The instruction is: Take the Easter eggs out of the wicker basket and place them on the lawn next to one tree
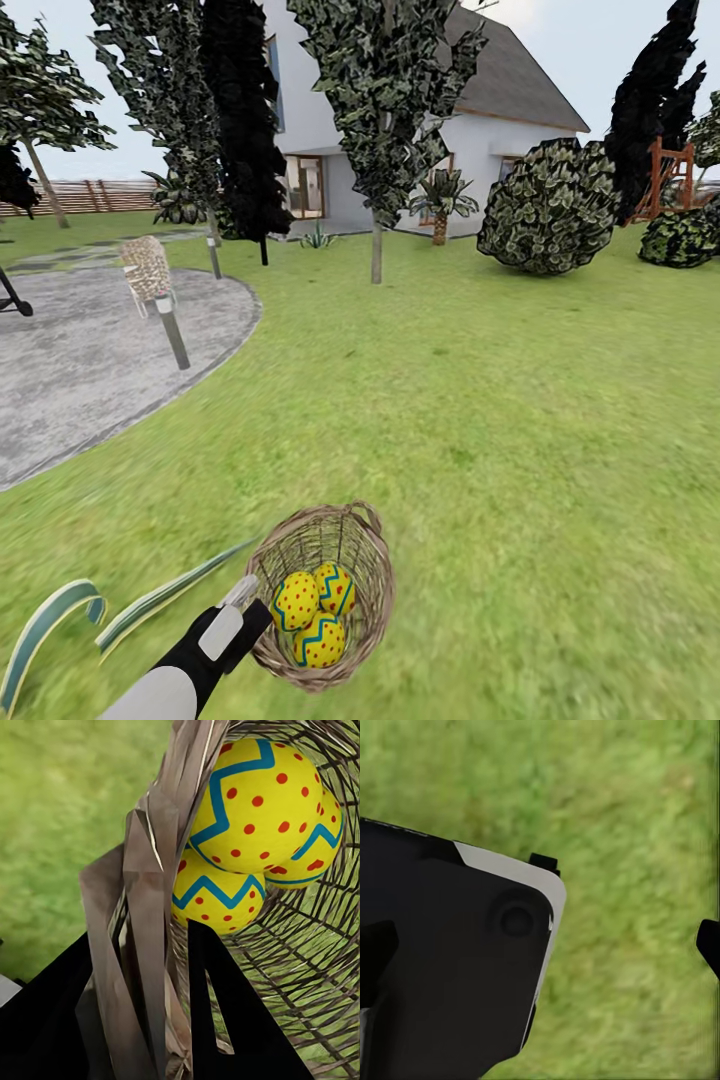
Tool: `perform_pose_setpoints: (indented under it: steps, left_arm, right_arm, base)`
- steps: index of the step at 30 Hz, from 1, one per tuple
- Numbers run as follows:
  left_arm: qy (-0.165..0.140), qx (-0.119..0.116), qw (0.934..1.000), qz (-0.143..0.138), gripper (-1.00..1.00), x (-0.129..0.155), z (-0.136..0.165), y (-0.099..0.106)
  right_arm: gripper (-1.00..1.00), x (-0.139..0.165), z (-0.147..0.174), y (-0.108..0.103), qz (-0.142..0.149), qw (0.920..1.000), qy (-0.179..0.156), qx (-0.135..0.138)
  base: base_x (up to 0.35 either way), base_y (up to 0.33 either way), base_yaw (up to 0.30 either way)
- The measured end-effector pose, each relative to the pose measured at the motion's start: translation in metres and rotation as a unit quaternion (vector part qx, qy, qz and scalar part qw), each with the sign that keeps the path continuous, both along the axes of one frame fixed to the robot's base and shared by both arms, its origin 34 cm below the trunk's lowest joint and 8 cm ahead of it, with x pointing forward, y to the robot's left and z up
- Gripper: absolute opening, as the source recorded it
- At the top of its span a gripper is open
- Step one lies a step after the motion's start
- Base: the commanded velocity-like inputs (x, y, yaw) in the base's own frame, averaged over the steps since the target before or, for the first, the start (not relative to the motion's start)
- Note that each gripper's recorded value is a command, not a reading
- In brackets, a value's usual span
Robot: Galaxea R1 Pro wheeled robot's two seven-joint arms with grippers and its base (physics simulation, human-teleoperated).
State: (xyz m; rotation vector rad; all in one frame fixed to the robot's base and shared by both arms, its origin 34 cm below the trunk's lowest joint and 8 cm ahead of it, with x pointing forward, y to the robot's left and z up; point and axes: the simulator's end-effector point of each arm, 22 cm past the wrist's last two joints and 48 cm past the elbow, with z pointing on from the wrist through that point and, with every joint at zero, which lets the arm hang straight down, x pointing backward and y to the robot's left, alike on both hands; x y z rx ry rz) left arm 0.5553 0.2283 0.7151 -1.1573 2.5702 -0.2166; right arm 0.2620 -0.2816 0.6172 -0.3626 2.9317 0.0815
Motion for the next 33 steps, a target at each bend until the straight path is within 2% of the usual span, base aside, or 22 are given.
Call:
perform_pose_setpoints:
  steps: [33]
  left_arm:
    - [0.0, 0.0, 1.0, 0.001, -1.0, 0.0005, 0.0003, 0.001]
  right_arm:
    - [1.0, 0.0, 0.0, 0.0002, 0.0, 1.0, 0.0, 0.0]
  base:
    - [0.301, -0.16, 0.0]
